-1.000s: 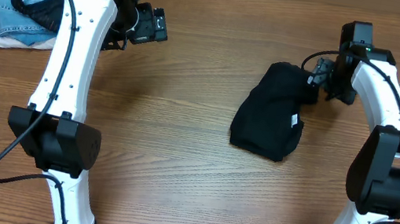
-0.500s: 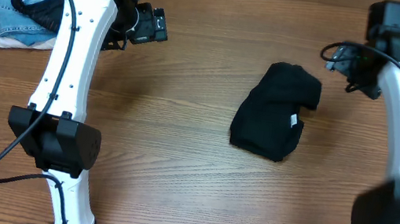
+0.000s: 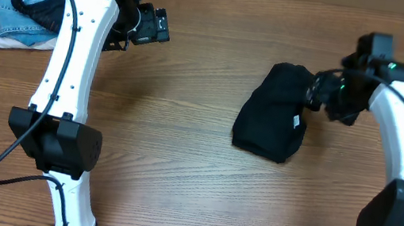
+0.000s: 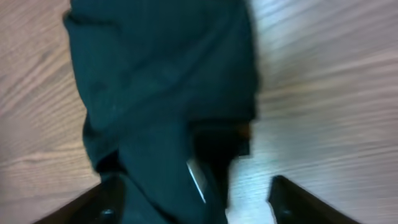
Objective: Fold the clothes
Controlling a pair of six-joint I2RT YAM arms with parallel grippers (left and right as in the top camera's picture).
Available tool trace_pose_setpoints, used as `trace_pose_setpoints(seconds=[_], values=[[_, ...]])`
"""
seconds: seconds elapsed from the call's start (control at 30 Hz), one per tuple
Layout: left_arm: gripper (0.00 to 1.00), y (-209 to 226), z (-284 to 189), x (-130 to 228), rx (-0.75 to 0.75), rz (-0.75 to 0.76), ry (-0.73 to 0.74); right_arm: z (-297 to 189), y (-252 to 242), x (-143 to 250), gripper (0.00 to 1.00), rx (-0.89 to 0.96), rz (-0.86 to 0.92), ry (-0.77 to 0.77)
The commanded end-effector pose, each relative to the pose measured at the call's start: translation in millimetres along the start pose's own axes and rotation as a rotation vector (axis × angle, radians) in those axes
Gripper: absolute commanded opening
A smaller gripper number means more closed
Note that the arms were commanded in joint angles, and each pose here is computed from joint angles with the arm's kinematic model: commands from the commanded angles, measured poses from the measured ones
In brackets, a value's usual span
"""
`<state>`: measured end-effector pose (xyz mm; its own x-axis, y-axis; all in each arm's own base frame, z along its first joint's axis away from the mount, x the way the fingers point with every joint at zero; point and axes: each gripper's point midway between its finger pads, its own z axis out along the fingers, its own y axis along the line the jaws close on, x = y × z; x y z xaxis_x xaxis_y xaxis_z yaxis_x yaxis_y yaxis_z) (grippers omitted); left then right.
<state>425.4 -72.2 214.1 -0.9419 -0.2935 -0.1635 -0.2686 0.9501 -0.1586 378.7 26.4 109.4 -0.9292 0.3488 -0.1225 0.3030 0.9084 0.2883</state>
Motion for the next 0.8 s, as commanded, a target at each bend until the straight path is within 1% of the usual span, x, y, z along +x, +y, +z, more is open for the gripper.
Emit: trace_pose_setpoints(seconds=[0.0,0.1,0.13,0.27,0.3,0.37,0.4,0.43,0.5,0.57,0.67,0.77], values=[[1.0,-1,6,3,-0.012,0.027,0.018,27,6,23,0.68,-0.098,-0.008,0.07],[1.0,-1,6,3,-0.013,0.027,0.018,46,-2,32,0.66,-0.098,-0.008,0.071],[1.0,-1,6,3,-0.013,0.027,0.018,51,-4,33,0.64,-0.097,-0.009,0.067],[1.0,-1,6,3,-0.013,0.027,0.018,65,-10,35,0.45,-0.097,-0.015,0.042],[1.0,-1,6,3,-0.013,0.027,0.019,68,-13,34,0.39,-0.083,-0.004,0.032],[1.0,-1,6,3,-0.013,0.027,0.019,71,-29,29,0.23,0.002,0.072,-0.002],[1.0,-1,6,3,-0.013,0.027,0.019,71,-37,27,0.18,0.047,0.106,-0.02],[1.0,-1,6,3,-0.013,0.027,0.018,70,-47,23,0.15,0.1,0.138,-0.043],[1.0,-1,6,3,-0.013,0.027,0.018,68,-57,21,0.15,0.157,0.165,-0.064],[1.0,-1,6,3,-0.014,0.029,0.02,66,-61,23,0.21,0.18,0.176,-0.057],[1.0,-1,6,3,-0.014,0.035,0.018,64,-62,30,0.45,0.19,0.199,-0.026],[1.0,-1,6,3,-0.013,0.035,0.018,62,-67,40,0.45,0.221,0.21,0.01]])
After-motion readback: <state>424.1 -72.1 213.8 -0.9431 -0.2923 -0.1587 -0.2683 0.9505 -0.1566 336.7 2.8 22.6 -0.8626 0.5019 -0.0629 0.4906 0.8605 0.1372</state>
